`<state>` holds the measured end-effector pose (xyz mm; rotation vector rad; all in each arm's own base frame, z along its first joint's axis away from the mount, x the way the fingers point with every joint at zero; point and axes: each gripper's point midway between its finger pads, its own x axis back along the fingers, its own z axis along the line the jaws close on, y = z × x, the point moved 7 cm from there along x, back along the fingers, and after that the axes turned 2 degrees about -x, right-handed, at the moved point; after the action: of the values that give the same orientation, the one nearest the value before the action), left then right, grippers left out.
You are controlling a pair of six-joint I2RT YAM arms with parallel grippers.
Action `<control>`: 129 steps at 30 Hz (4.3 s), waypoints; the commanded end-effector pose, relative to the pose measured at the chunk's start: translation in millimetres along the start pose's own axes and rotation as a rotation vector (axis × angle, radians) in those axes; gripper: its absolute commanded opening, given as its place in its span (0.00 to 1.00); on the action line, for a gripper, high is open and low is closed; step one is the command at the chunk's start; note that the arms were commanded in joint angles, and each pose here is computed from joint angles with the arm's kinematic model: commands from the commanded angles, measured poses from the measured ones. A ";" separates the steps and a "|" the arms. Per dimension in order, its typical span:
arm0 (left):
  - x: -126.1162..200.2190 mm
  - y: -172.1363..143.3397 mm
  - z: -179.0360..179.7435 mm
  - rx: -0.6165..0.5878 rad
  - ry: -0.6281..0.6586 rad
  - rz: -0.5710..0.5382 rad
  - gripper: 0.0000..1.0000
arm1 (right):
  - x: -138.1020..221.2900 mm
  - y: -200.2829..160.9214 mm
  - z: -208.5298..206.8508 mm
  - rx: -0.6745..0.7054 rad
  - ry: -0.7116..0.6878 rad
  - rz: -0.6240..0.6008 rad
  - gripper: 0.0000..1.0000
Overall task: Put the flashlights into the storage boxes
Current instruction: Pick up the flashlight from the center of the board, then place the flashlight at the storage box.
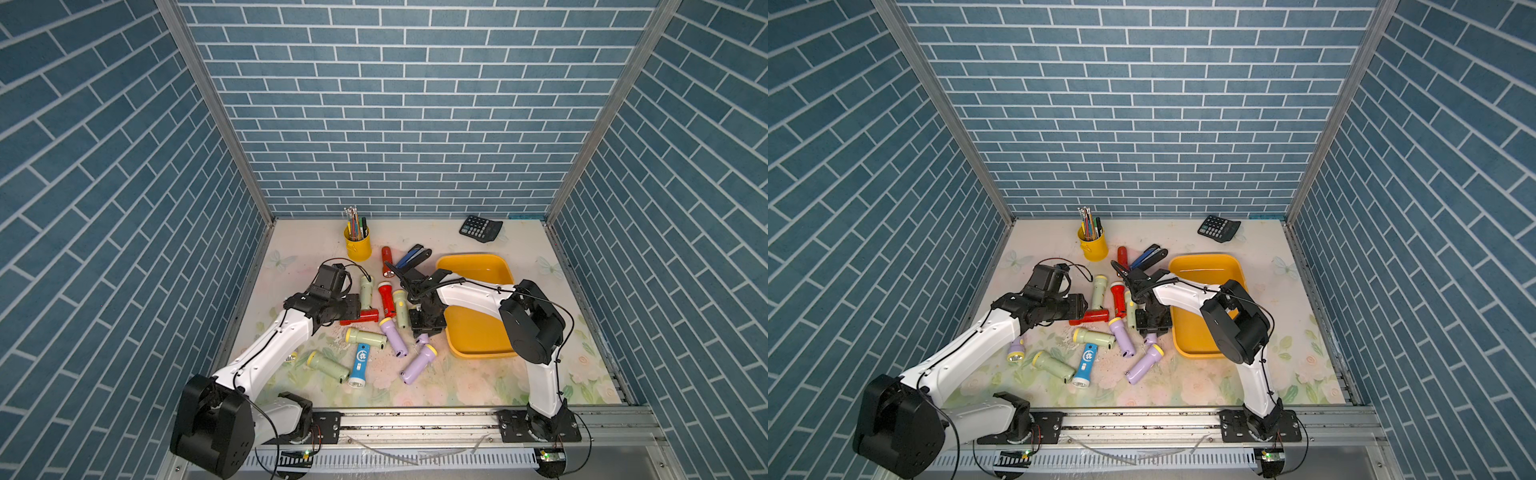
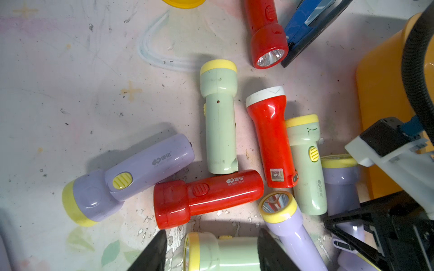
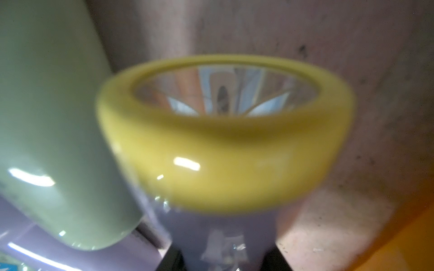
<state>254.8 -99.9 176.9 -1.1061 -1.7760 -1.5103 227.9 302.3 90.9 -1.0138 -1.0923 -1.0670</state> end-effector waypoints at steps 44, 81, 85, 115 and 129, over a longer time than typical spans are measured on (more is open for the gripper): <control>-29.6 -7.0 -143.0 -0.327 -0.409 -0.083 0.57 | 101.2 54.6 -128.6 0.034 0.305 -0.165 0.22; -33.2 9.9 -154.6 -0.302 -0.396 -0.079 0.58 | 49.6 126.0 -143.3 0.036 0.497 -0.119 0.34; -30.1 11.8 -155.1 -0.300 -0.396 -0.083 0.58 | 50.2 125.7 -145.4 0.039 0.477 -0.122 0.49; -26.8 12.6 -154.6 -0.282 -0.405 -0.104 0.58 | 69.4 144.0 -161.7 -0.056 0.548 -0.279 0.51; -34.4 14.0 -159.9 -0.284 -0.424 -0.097 0.58 | 50.8 150.8 -158.3 -0.066 0.629 -0.263 0.50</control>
<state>264.7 -256.7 185.4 -1.5881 -1.9263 -1.7189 412.1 168.5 111.0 -0.5200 -0.7350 -1.5178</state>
